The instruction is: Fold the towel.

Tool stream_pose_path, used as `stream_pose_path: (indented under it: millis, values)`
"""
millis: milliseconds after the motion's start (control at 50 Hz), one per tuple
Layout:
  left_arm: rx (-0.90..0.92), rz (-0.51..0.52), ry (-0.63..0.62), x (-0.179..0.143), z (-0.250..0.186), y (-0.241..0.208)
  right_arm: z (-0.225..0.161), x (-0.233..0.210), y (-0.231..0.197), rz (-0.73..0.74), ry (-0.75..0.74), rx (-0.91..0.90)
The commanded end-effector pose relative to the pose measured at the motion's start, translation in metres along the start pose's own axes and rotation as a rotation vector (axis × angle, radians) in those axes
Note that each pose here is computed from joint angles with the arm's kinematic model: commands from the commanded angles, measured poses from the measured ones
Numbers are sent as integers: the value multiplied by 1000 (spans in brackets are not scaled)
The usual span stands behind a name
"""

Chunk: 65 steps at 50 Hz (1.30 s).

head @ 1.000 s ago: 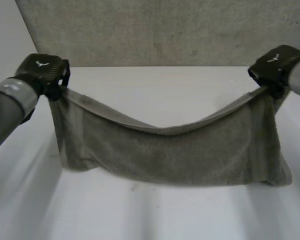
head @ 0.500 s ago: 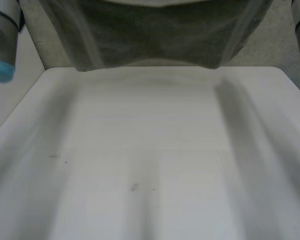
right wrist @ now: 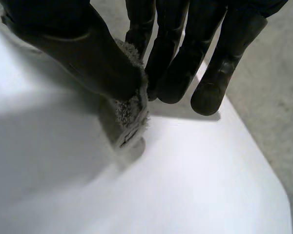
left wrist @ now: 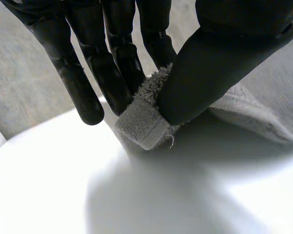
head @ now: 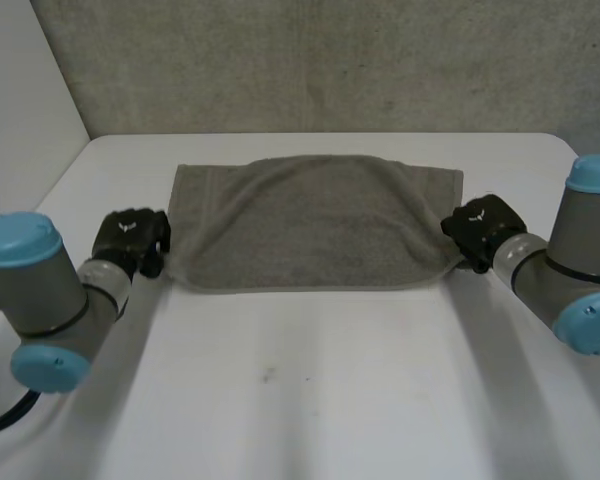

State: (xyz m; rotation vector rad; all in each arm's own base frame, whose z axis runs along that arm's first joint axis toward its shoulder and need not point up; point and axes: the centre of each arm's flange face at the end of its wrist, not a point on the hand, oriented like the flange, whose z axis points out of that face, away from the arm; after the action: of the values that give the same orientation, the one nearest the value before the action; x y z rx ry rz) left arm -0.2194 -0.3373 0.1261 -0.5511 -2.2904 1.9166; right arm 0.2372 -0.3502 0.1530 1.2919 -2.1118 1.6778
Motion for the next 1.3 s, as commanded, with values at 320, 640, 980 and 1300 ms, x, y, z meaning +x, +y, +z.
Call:
stream_pose_path:
  millis: [320,640,980,1300]
  values:
    - [-107,134,-44,-14,-122,-38,-131,11,-13,-126,-259,-288]
    - [-139,118,36,-11,-129,-43,-119,35,-19,-166,-268,-220]
    - [-14,134,38,-21,22,-46,-3,52,-13,-71,-1,-131]
    - [60,155,-2,-18,104,-24,60,45,-2,-99,144,-52]
